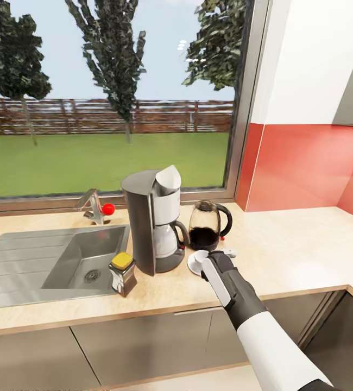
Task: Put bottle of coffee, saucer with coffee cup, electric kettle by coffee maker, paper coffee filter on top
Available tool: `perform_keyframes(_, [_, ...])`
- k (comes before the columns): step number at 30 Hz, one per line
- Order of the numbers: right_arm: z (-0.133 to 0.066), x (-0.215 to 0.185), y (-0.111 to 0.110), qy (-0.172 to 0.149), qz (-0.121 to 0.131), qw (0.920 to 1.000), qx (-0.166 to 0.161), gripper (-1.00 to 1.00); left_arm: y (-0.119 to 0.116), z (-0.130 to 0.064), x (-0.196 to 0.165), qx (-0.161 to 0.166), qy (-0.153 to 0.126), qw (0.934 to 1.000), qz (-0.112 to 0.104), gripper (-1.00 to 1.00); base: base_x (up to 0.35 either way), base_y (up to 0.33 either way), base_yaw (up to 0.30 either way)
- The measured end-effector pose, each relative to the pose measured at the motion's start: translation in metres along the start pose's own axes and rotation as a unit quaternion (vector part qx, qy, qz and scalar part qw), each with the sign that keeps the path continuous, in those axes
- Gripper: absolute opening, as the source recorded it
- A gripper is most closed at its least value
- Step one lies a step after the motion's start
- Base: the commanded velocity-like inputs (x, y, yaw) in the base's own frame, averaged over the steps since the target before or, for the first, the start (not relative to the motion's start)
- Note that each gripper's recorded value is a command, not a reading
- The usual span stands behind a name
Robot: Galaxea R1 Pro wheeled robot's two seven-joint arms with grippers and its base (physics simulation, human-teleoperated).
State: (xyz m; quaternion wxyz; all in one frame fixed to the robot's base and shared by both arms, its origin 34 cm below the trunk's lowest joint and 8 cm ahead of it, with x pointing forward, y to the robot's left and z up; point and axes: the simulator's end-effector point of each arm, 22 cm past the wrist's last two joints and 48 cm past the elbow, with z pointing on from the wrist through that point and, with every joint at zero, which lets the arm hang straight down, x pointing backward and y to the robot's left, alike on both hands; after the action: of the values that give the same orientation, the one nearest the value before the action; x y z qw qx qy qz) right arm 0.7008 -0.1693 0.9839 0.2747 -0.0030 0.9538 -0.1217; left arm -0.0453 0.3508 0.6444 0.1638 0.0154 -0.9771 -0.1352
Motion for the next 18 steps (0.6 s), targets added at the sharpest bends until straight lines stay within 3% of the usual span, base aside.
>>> perform_keyframes(5, [0.0004,0.0000,0.0001,0.000,0.000,1.0000,0.000,1.00,0.0018,0.0001,-0.0004,-0.002,0.000,1.0000,-0.001,1.00,-0.127,0.000,0.000])
perform_keyframes(18, [0.0005,0.0000,0.0001,0.000,0.000,1.0000,0.000,1.00,0.0018,0.0000,-0.0004,-0.003,0.000,1.0000,-0.002,1.00,-0.302,0.000,0.000])
